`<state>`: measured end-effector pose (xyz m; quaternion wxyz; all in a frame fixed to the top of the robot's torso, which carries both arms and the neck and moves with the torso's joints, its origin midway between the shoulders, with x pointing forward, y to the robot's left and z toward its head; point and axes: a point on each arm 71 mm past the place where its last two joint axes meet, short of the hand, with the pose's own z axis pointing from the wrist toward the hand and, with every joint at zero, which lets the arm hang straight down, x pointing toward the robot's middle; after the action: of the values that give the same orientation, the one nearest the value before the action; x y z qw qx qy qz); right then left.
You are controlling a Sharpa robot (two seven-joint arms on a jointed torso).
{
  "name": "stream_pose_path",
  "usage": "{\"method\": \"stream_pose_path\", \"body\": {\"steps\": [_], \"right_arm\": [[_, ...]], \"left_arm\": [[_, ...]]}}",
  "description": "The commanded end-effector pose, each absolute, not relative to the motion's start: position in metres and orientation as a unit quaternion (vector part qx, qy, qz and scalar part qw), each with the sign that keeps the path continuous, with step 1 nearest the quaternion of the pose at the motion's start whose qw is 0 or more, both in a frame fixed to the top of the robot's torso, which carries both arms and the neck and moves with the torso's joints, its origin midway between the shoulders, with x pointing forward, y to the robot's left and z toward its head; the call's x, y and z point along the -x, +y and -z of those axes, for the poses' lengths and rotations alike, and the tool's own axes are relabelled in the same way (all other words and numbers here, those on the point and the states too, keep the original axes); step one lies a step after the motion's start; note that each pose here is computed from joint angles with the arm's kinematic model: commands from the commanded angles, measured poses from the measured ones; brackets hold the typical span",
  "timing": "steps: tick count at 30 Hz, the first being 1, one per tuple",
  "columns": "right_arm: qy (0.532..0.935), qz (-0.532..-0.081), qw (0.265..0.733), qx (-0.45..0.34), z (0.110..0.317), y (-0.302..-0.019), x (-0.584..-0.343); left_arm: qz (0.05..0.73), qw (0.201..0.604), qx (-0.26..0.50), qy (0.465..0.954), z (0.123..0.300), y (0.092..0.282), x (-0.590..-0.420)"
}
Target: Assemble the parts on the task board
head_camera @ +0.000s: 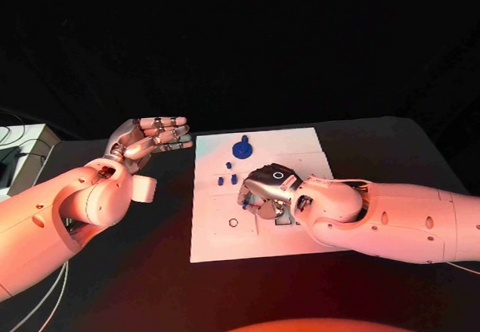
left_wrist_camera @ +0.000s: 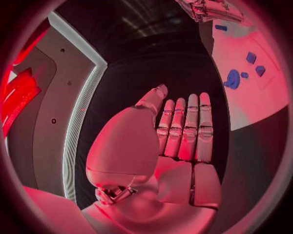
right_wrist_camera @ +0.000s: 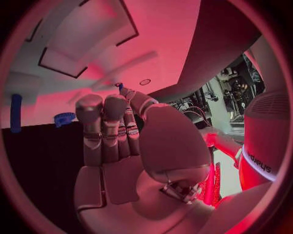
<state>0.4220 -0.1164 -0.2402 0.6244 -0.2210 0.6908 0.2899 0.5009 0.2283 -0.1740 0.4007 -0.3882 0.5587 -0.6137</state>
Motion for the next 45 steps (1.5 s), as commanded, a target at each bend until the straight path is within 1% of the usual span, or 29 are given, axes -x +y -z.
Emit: {"method": "stream_pose_path", "body": {"steps": [1,10,37,45], "right_arm": [[0.685,-0.285,0.632,0.224,0.2408,-0.1175,-0.4205],[0.678,-0.289,0.638,0.223,0.2393,-0.1171,-0.4188],[0.705,-0.256,0.615,0.245,0.2489,-0.1139,-0.4237],[0.692,-0.270,0.624,0.240,0.2469,-0.1123,-0.4232]], "left_arm": [[0.618,0.401,0.386,0.555,0.1731,0.2283,-0.5009],[0.616,0.402,0.387,0.556,0.1736,0.2295,-0.5013],[0.617,0.398,0.386,0.558,0.1734,0.2292,-0.5005],[0.618,0.398,0.386,0.558,0.1734,0.2293,-0.5004]]}}
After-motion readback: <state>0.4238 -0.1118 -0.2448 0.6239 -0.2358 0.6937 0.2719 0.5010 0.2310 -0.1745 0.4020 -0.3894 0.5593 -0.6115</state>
